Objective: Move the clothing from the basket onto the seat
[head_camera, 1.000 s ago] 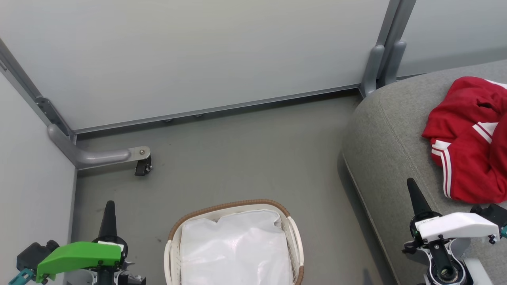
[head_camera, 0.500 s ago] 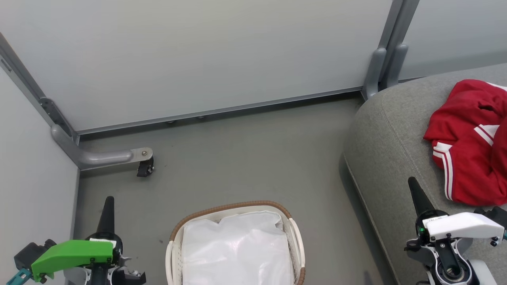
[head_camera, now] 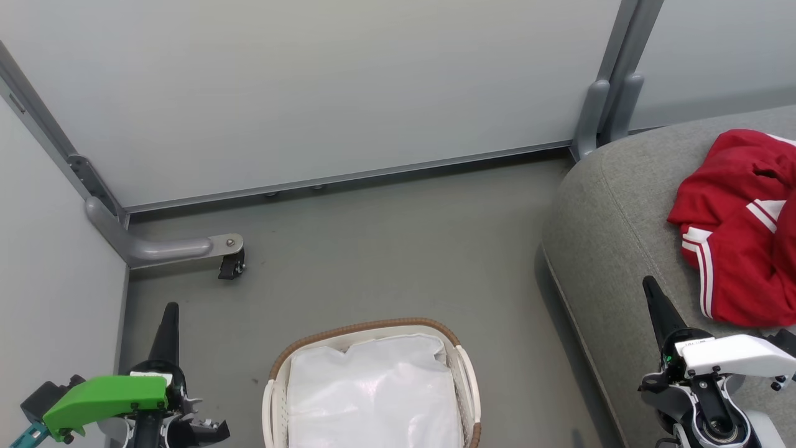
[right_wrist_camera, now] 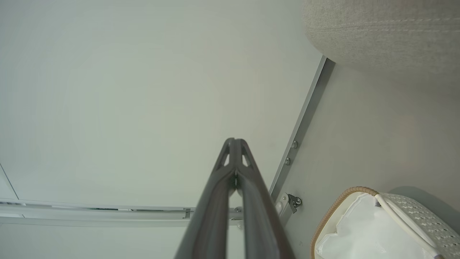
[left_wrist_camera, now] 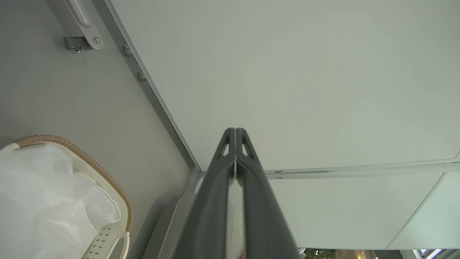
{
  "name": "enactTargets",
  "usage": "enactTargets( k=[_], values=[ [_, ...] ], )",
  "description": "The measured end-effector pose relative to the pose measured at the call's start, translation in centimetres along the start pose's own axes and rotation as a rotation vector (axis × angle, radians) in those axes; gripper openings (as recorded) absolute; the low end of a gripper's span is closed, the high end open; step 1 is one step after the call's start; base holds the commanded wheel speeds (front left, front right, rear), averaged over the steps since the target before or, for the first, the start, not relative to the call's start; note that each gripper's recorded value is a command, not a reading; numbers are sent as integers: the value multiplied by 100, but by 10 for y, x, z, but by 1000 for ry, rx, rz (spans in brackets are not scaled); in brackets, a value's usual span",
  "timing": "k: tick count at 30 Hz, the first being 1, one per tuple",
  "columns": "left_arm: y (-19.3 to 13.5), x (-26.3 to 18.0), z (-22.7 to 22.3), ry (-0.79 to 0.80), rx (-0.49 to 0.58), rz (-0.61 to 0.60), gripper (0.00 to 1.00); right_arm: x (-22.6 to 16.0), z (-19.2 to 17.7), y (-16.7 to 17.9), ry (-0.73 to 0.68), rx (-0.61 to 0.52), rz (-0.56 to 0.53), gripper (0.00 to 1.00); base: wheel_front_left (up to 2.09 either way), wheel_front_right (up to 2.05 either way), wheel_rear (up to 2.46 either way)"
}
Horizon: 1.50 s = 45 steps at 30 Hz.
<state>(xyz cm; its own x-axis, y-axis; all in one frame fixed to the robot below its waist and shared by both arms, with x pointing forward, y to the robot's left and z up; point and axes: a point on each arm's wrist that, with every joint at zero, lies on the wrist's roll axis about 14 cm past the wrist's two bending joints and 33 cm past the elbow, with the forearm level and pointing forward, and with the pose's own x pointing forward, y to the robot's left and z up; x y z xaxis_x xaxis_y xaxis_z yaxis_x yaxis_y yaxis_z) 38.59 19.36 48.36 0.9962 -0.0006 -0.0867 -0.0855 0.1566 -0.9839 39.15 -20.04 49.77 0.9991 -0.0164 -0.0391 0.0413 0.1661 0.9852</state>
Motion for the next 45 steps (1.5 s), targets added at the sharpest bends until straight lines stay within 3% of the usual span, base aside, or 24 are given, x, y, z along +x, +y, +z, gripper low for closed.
enactTargets(
  k=[25,45],
  values=[
    [-18,-1,8,-6,-163,-71,0,-2,0,10,15,173,41,0,0,0,0],
    [-19,0,9,-6,-164,-75,0,-2,0,10,15,173,41,0,0,0,0]
  ],
)
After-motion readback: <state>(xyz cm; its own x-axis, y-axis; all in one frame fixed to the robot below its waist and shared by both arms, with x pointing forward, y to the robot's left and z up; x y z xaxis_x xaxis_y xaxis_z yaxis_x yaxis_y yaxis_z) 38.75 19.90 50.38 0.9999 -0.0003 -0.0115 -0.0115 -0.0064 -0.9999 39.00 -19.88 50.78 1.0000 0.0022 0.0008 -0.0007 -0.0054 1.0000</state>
